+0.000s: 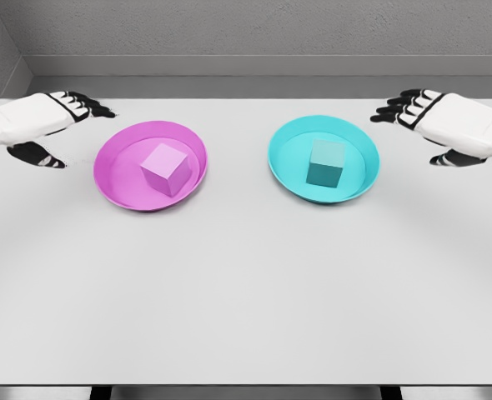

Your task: Place the blocks in the corresponding plates according to their colors

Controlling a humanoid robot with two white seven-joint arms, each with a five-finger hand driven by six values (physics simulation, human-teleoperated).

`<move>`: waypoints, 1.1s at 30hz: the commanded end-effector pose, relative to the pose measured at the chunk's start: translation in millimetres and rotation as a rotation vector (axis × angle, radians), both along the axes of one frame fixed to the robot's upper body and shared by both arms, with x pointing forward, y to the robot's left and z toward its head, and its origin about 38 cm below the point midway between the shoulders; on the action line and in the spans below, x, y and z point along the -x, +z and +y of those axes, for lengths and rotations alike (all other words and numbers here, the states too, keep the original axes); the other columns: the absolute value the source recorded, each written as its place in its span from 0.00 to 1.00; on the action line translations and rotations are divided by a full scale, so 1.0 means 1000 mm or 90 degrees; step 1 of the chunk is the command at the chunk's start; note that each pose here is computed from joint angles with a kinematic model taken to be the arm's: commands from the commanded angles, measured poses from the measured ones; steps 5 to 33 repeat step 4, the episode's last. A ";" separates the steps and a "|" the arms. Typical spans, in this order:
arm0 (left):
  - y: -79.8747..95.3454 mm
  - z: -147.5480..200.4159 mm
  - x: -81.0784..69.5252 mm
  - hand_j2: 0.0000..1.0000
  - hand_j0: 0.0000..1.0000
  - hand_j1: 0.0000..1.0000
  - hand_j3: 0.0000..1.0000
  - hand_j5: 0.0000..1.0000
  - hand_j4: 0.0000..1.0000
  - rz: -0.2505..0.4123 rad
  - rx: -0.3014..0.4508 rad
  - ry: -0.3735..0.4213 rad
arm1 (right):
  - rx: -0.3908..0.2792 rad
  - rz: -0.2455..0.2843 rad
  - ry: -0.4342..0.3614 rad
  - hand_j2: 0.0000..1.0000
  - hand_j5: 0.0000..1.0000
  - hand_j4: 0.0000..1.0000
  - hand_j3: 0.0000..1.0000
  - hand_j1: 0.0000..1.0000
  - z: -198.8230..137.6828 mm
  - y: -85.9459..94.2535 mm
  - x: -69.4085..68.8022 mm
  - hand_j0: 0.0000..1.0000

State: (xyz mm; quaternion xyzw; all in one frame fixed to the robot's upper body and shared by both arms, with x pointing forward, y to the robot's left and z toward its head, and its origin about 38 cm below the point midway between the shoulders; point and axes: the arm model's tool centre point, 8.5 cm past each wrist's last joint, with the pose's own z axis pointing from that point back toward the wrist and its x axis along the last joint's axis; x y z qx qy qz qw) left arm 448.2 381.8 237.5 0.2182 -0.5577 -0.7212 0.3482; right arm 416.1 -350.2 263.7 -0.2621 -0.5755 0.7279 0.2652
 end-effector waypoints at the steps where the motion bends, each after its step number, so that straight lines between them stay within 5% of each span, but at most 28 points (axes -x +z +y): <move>1: 0.014 0.026 0.006 1.00 1.00 1.00 1.00 1.00 1.00 -0.003 -0.003 0.031 | -0.008 -0.005 -0.003 1.00 1.00 1.00 1.00 1.00 -0.001 0.003 -0.001 1.00; 33: 0.013 0.027 0.007 1.00 1.00 1.00 1.00 1.00 1.00 0.000 -0.004 0.033 | -0.008 -0.005 -0.005 1.00 1.00 1.00 1.00 1.00 -0.002 0.003 0.000 1.00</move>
